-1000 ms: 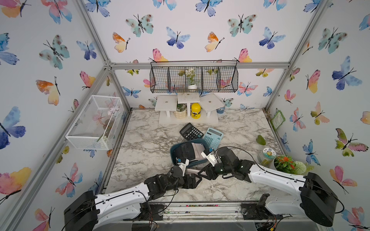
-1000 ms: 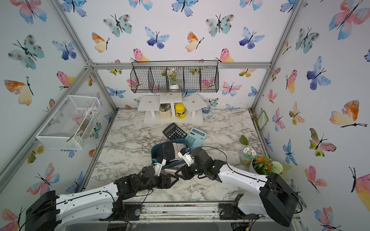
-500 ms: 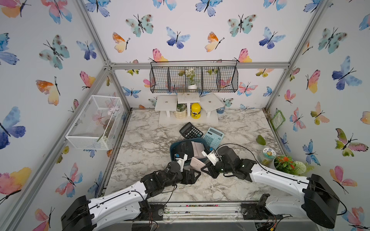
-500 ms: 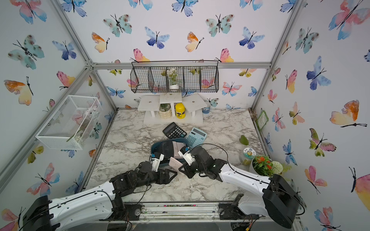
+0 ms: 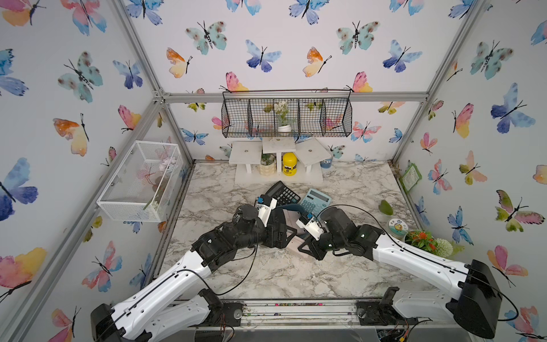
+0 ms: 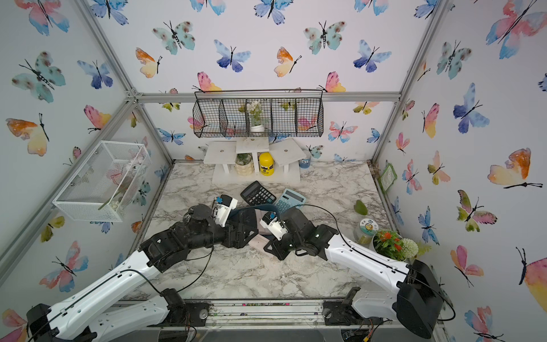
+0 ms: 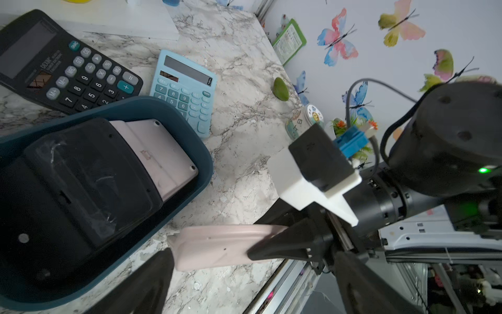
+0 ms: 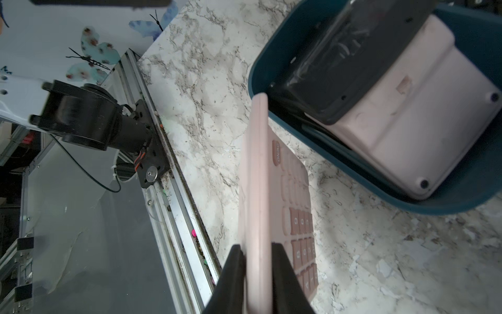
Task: Put the calculator in the storage box
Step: Place the calculator in the storage box.
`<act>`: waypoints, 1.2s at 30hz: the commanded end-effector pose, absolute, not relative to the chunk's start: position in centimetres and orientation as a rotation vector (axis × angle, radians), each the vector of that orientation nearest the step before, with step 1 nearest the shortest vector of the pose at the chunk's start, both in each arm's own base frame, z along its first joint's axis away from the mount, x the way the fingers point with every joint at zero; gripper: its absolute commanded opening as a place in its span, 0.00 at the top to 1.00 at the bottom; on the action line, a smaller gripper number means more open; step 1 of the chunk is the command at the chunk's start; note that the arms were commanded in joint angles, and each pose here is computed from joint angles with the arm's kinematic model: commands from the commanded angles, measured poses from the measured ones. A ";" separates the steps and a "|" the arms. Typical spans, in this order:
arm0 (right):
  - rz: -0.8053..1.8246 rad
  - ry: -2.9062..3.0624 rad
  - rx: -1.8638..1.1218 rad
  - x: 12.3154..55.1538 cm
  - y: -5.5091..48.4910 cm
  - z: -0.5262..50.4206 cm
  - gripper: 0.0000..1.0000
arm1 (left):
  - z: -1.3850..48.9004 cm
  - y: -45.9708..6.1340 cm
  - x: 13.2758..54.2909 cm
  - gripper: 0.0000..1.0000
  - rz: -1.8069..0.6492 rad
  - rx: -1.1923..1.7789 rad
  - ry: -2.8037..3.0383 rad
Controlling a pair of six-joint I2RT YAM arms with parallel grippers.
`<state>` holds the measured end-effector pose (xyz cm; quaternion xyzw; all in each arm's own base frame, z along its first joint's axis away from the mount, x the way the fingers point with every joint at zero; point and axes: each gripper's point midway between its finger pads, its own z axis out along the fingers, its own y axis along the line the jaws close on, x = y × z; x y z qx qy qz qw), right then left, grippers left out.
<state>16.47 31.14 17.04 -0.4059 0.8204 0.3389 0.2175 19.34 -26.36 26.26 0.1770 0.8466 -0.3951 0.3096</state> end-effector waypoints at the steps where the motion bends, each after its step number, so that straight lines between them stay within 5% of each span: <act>1: 0.979 2.229 -1.257 15.3 31.2 19.5 0.90 | 25.3 -26.0 17.4 0.02 -1.010 0.731 2.334; 8: 1.003 2.153 -1.345 14.5 31.1 23.5 0.89 | 25.4 -27.3 16.2 0.00 -1.081 0.925 2.317; 18: 1.092 2.018 -1.396 12.8 31.0 27.5 0.87 | 26.0 -27.5 14.5 0.13 -1.169 0.986 2.252; 36: 1.223 1.789 -1.574 12.1 33.4 29.5 0.82 | 30.2 -27.5 10.6 0.83 -1.486 1.019 2.012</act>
